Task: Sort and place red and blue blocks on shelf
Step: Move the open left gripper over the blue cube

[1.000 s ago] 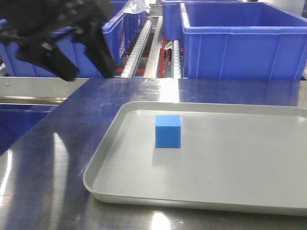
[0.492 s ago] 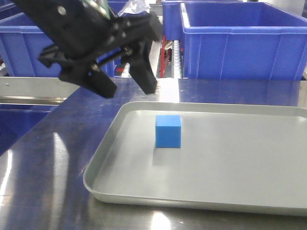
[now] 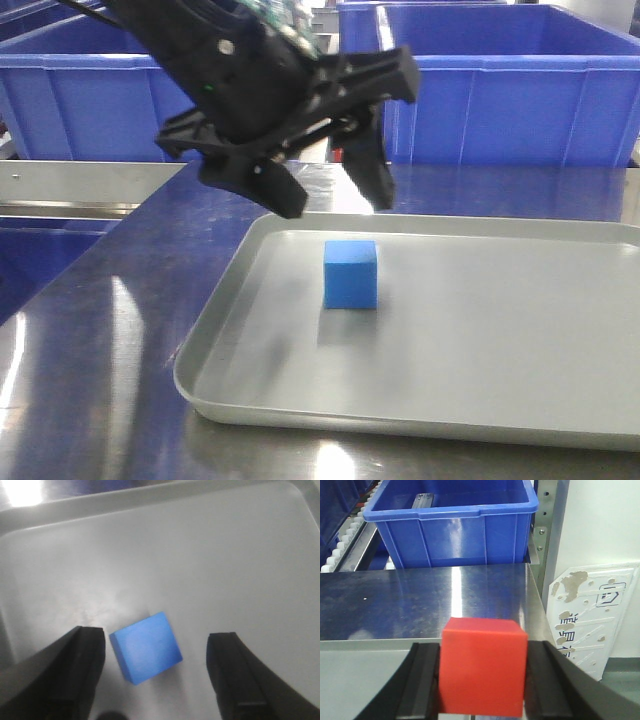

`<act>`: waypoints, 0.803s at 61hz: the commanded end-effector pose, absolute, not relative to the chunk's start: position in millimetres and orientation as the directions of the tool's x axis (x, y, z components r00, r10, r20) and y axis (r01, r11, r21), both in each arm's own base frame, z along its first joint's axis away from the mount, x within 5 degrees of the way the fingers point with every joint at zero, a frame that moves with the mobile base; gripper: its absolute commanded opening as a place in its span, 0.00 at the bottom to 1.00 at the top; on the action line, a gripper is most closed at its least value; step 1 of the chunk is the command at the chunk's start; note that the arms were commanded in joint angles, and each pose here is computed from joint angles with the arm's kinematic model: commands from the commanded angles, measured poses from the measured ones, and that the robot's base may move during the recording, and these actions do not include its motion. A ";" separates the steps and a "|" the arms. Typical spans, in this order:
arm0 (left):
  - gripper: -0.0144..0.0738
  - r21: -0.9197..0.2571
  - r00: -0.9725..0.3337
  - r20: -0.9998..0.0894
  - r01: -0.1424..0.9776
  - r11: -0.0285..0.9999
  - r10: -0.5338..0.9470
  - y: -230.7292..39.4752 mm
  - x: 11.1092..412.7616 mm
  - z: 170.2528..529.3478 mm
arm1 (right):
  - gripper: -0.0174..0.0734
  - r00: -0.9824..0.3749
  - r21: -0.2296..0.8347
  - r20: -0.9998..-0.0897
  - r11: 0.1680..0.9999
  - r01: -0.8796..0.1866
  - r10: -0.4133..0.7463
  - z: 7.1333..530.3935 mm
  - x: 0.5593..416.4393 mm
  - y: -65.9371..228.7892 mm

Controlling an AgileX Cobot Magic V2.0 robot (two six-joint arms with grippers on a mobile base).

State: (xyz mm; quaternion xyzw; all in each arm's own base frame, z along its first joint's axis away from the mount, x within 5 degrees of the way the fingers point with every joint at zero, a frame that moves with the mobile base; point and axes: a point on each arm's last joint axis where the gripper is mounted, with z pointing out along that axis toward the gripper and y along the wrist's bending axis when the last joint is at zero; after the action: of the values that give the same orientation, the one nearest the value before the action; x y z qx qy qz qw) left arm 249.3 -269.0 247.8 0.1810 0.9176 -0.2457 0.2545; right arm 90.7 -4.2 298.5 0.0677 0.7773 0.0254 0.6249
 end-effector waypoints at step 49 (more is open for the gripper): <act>0.71 -0.402 -0.829 -0.544 0.395 0.826 0.131 -283.3 253.9 245.7 | 0.25 -0.089 0.110 -0.989 0.992 0.059 0.115 317.1 91.7 -4.5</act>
State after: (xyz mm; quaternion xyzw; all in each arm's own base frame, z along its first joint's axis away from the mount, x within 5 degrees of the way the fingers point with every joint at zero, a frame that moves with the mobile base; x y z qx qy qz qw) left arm 251.5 -278.3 219.8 0.1516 0.9398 -0.2231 0.2098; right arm 90.7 -4.2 298.5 0.0677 0.7773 0.0254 0.6249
